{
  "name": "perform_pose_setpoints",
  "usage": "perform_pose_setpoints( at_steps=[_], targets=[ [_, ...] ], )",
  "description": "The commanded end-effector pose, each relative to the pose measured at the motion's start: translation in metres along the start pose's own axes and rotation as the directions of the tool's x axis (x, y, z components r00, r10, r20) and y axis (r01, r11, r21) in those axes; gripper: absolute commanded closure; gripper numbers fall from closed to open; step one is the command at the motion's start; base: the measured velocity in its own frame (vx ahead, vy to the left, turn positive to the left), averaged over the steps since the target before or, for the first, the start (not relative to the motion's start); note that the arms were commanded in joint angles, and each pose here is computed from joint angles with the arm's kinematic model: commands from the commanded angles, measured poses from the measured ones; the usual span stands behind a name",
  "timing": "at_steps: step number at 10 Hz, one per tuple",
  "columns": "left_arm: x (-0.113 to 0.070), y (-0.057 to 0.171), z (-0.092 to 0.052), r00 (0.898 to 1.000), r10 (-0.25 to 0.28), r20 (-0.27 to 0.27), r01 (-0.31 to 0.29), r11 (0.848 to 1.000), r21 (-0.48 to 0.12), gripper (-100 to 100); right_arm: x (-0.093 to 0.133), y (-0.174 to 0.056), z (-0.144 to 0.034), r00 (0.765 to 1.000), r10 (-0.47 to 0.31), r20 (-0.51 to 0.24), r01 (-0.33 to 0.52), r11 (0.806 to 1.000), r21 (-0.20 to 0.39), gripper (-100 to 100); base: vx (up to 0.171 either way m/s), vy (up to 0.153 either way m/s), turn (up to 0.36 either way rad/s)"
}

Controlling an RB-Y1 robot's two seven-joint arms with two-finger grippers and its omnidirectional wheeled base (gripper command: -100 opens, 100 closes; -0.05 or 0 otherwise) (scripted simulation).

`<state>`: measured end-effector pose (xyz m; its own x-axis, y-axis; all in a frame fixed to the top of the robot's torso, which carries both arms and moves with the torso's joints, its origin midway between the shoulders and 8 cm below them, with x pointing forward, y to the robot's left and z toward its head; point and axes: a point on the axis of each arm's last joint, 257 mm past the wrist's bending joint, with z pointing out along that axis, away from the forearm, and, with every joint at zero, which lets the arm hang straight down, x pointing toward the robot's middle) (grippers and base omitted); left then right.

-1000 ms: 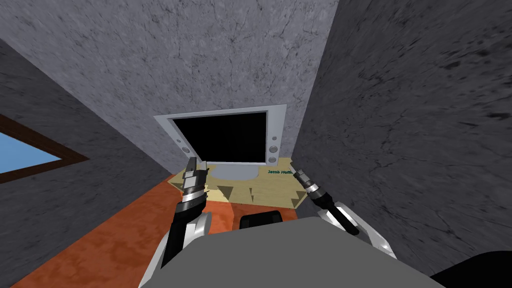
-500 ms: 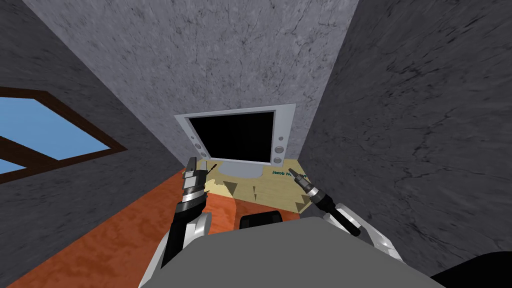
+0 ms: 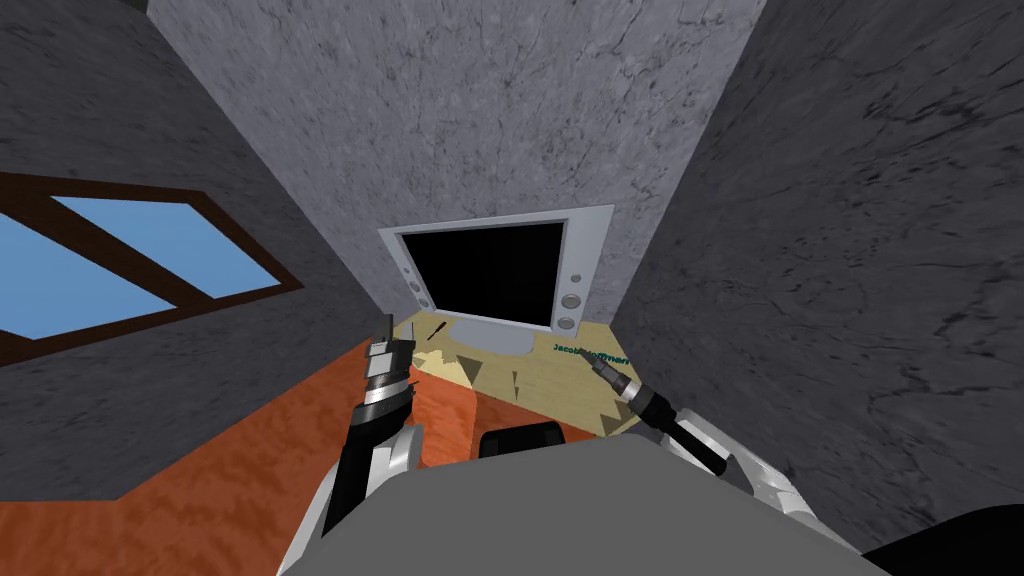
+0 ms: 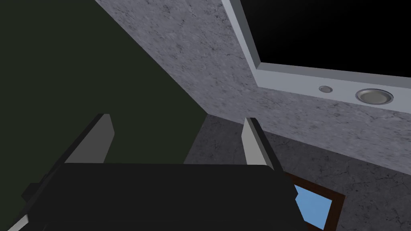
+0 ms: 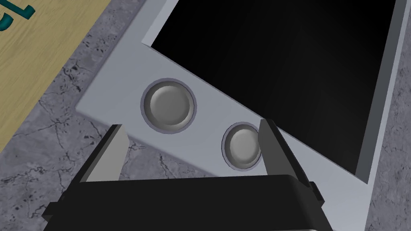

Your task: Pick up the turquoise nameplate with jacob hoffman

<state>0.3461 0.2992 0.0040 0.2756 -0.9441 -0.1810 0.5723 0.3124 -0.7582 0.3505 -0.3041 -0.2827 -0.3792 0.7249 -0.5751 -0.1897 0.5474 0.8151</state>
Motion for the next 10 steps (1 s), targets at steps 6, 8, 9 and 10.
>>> perform_pose_setpoints(
  at_steps=[6, 8, 9, 10],
  targets=[
    [0.0, 0.0, 0.0, 1.0, 0.0, 0.0, 0.0, 1.0, 0.0, 0, 0.037, -0.084, -0.045, 0.975, -0.102, -0.199, 0.135, 0.978, 0.159, -100, 0.0, -0.001, 0.219],
    [0.0, 0.0, 0.0, 1.0, 0.0, 0.0, 0.0, 1.0, 0.0, 0, 0.047, -0.102, -0.058, 0.954, -0.137, -0.266, 0.189, 0.966, 0.179, -100, -0.002, 0.001, 0.216],
    [0.0, 0.0, 0.0, 1.0, 0.0, 0.0, 0.0, 1.0, 0.0, 0, 0.047, -0.109, -0.063, 0.954, -0.131, -0.269, 0.188, 0.962, 0.196, -100, 0.0, -0.003, 0.011],
    [0.0, 0.0, 0.0, 1.0, 0.0, 0.0, 0.0, 1.0, 0.0, 0, 0.055, -0.123, -0.077, 0.927, -0.166, -0.337, 0.244, 0.948, 0.206, -100, -0.003, 0.008, 0.328]
  ],
)
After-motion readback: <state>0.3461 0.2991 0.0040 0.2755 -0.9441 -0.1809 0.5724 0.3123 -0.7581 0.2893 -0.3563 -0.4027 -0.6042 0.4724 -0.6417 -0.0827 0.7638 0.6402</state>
